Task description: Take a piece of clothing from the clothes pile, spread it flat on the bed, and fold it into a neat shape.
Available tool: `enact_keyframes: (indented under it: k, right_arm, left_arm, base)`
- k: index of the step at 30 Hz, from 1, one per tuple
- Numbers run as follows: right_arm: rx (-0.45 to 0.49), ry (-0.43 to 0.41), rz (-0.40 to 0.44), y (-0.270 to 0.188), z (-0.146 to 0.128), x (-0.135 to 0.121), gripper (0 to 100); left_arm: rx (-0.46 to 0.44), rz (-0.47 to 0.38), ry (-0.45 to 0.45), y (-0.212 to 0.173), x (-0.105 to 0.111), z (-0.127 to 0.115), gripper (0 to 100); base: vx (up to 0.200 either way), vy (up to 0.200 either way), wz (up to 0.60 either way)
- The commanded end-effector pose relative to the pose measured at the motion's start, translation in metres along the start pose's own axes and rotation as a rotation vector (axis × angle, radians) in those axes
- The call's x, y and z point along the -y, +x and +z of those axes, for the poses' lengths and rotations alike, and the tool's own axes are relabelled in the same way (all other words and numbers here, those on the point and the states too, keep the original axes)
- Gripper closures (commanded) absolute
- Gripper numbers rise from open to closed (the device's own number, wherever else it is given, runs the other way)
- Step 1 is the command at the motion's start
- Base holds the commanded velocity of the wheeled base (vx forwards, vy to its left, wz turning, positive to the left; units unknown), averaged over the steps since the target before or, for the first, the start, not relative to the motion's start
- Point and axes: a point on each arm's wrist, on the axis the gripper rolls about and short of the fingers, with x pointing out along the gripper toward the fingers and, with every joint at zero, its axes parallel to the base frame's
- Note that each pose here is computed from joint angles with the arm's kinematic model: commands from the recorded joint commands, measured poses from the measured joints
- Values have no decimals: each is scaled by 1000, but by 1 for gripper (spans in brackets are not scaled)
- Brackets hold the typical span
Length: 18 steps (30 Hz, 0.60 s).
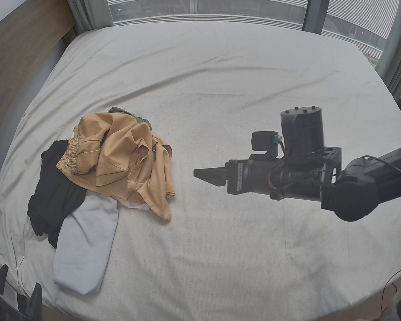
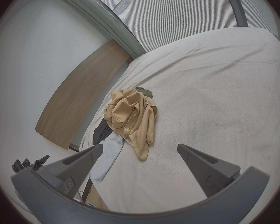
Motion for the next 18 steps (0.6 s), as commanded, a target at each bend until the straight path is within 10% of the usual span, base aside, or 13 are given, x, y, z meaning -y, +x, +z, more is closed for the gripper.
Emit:
enact_keyframes:
  k: [1,18]
  right_arm:
    - [-45,3,-3,28,-14,3,0]
    - [-106,28,18,98,-45,2,0]
  left_arm:
    - [-1,0,-1,0,0,-5,0]
    - [-1,0,1,0,0,-5,0]
  base:
    - [0,0,0]
    - [0,0,0]
